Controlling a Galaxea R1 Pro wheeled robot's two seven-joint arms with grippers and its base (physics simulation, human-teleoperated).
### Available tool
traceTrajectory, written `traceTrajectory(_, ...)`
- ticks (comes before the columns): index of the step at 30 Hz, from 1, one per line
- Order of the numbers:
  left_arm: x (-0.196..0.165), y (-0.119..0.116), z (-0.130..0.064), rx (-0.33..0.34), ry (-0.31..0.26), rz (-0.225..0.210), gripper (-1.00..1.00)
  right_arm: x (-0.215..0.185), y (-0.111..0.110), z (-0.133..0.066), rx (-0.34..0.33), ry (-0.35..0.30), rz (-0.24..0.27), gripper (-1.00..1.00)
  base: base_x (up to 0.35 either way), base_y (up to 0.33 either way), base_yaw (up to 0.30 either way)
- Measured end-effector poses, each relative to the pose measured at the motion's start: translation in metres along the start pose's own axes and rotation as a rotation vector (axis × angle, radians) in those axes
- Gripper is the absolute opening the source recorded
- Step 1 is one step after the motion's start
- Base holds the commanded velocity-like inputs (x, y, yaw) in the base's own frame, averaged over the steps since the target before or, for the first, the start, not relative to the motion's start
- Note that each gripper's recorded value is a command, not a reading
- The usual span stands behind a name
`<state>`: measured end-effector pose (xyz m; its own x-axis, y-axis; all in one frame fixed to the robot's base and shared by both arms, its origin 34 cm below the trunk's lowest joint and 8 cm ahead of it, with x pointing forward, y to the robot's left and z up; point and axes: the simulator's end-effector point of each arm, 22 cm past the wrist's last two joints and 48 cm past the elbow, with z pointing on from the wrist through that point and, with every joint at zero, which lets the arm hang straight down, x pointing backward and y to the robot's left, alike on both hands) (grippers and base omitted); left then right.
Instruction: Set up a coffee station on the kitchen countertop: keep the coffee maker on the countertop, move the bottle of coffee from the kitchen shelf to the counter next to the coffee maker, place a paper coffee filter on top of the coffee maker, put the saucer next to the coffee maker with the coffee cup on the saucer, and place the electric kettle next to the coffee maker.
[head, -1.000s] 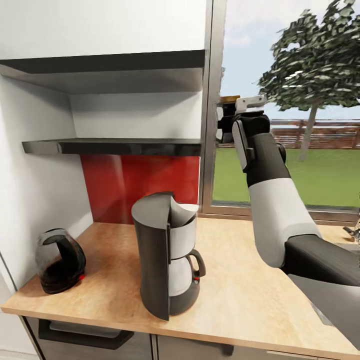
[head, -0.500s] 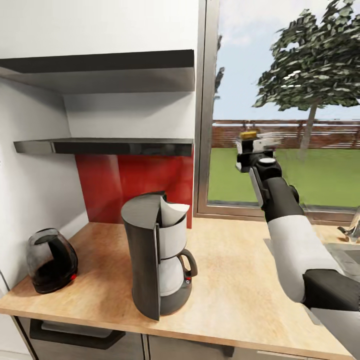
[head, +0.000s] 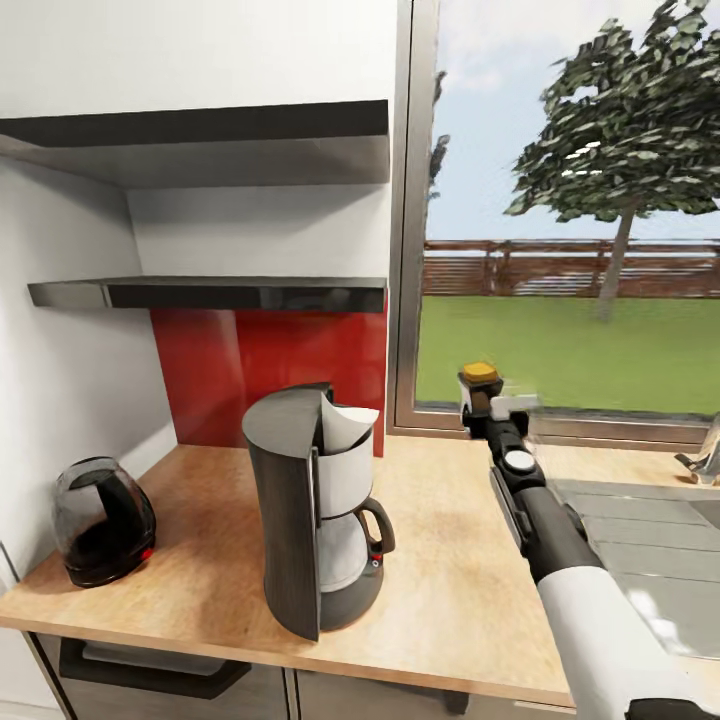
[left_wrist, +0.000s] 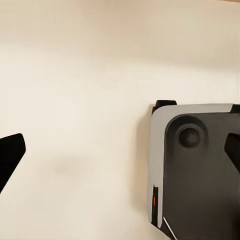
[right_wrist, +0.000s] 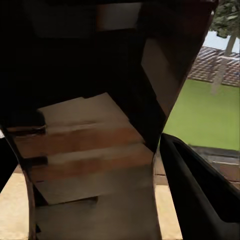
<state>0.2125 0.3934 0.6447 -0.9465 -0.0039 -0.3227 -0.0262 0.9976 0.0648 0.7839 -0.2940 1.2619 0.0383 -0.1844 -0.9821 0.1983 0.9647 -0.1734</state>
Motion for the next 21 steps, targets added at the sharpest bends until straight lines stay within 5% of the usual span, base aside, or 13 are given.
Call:
traceTrajectory(4, 0.0, 0.0, 0.0, 0.0, 0.0, -0.002, 1.0, 0.05, 0.009, -0.021, -0.021, 0.017, -0.005, -1.0, 0.0, 0.0, 0.0)
traceTrajectory(6, -0.001, -0.001, 0.0, 0.001, -0.001, -0.004, 1.0, 0.123, 0.026, -0.041, -0.055, 0.131, -0.017, -1.0, 0.0, 0.0, 0.0)
traceTrajectory(8, 0.0, -0.002, 0.0, 0.001, -0.002, -0.008, 1.0, 0.142, 0.03, -0.047, -0.067, 0.142, -0.019, -1.0, 0.0, 0.0, 0.0)
traceTrajectory(21, 0.004, 0.021, -0.001, -0.096, 0.013, -0.01, 1.0, 0.186, 0.05, -0.059, -0.134, 0.18, -0.025, -1.0, 0.0, 0.0, 0.0)
